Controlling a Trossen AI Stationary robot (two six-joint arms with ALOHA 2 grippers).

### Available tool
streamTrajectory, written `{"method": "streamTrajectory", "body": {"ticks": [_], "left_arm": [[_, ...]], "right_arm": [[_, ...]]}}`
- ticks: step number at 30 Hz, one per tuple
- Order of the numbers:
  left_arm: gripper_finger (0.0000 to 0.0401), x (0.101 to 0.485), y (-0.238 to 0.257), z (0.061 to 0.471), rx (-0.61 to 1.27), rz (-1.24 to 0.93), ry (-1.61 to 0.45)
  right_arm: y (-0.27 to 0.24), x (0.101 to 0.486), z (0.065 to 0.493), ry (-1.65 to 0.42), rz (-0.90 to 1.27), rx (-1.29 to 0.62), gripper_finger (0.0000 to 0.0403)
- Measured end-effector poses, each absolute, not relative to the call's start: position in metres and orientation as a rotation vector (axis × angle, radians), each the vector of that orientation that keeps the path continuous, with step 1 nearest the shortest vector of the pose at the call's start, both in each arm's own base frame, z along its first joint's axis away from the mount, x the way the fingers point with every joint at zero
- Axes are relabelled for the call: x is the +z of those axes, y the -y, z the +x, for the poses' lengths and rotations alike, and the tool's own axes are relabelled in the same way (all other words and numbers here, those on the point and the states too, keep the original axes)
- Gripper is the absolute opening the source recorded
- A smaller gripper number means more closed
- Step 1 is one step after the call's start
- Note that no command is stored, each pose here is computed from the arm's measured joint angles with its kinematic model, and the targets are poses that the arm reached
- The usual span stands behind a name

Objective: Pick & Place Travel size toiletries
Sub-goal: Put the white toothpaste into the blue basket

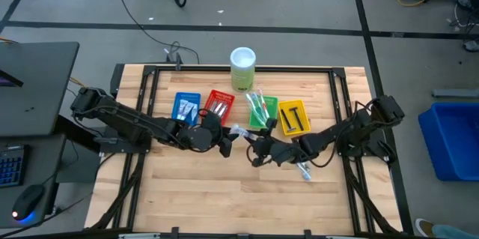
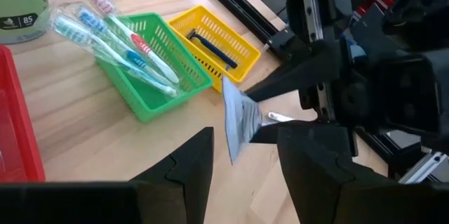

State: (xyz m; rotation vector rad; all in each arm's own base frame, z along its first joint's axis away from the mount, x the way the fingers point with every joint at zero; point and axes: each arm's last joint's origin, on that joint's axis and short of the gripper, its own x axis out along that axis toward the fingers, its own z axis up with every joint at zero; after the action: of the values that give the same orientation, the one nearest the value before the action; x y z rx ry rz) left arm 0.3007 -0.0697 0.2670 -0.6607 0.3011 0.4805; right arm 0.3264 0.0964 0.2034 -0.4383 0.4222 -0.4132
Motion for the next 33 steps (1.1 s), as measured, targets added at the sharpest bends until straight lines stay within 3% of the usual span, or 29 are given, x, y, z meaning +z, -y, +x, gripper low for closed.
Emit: {"method": "streamTrajectory", "body": {"ticks": [5, 18, 26, 33], "left_arm": [[0.0142, 0.267, 0.07, 0.301, 0.476, -0.643, -0.306], [0.0016, 0.267, 0.07, 0.301, 0.475, -0.6, -0.315], [0.0016, 0.258, 0.068, 0.295, 0.513, -0.559, -0.405], [0.0009, 0.256, 0.059, 0.276, 0.703, -0.482, -0.451]], "right_arm": [[-0.091, 0.207, 0.332, -0.39, -0.417, -0.338, 0.0102], [-0.089, 0.207, 0.333, -0.39, -0.413, -0.32, 0.0118], [-0.089, 0.2, 0.329, -0.444, -0.346, -0.344, 0.0191], [-0.096, 0.18, 0.311, -0.625, -0.22, -0.411, 0.0239]]}}
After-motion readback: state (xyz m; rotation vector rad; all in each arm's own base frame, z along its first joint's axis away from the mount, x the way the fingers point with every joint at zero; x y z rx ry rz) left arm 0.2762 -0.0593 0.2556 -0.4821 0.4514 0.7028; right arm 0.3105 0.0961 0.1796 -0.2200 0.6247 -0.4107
